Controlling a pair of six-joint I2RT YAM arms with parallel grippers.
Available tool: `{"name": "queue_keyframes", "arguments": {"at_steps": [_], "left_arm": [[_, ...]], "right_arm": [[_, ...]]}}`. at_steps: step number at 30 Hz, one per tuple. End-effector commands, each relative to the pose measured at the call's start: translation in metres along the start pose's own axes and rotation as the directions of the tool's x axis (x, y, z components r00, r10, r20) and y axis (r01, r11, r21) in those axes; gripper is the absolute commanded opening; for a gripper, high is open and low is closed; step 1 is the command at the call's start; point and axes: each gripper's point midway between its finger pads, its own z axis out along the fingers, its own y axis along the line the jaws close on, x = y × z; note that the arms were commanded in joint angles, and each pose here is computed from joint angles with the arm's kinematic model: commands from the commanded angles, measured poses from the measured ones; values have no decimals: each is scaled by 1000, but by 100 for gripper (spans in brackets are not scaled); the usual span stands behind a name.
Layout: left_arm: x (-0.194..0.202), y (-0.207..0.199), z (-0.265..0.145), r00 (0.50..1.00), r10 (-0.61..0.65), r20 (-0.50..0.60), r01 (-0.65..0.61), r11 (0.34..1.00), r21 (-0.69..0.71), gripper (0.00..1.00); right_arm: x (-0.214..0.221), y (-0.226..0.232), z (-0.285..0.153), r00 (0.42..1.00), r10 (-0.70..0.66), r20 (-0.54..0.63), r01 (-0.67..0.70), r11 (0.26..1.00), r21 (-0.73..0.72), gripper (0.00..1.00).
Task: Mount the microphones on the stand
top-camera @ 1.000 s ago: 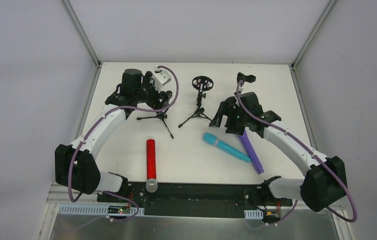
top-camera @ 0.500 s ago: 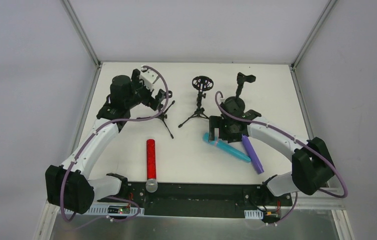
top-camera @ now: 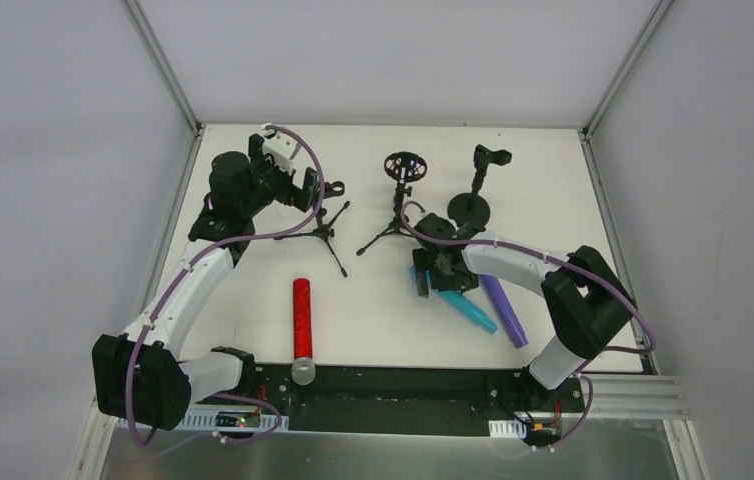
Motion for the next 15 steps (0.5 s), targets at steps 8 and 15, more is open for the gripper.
{"name": "queue_keyframes", "arguments": {"at_steps": [8, 15], "left_arm": [[-12, 2, 3, 999, -13, 49, 13, 1000, 0, 99], [-13, 3, 1, 999, -11, 50, 11, 1000, -3, 99]], "right_arm": [[-5, -27, -10, 993, 53, 103, -65, 992, 112, 45], [-1, -43, -6, 989, 117, 90, -130, 979, 155, 23]]}}
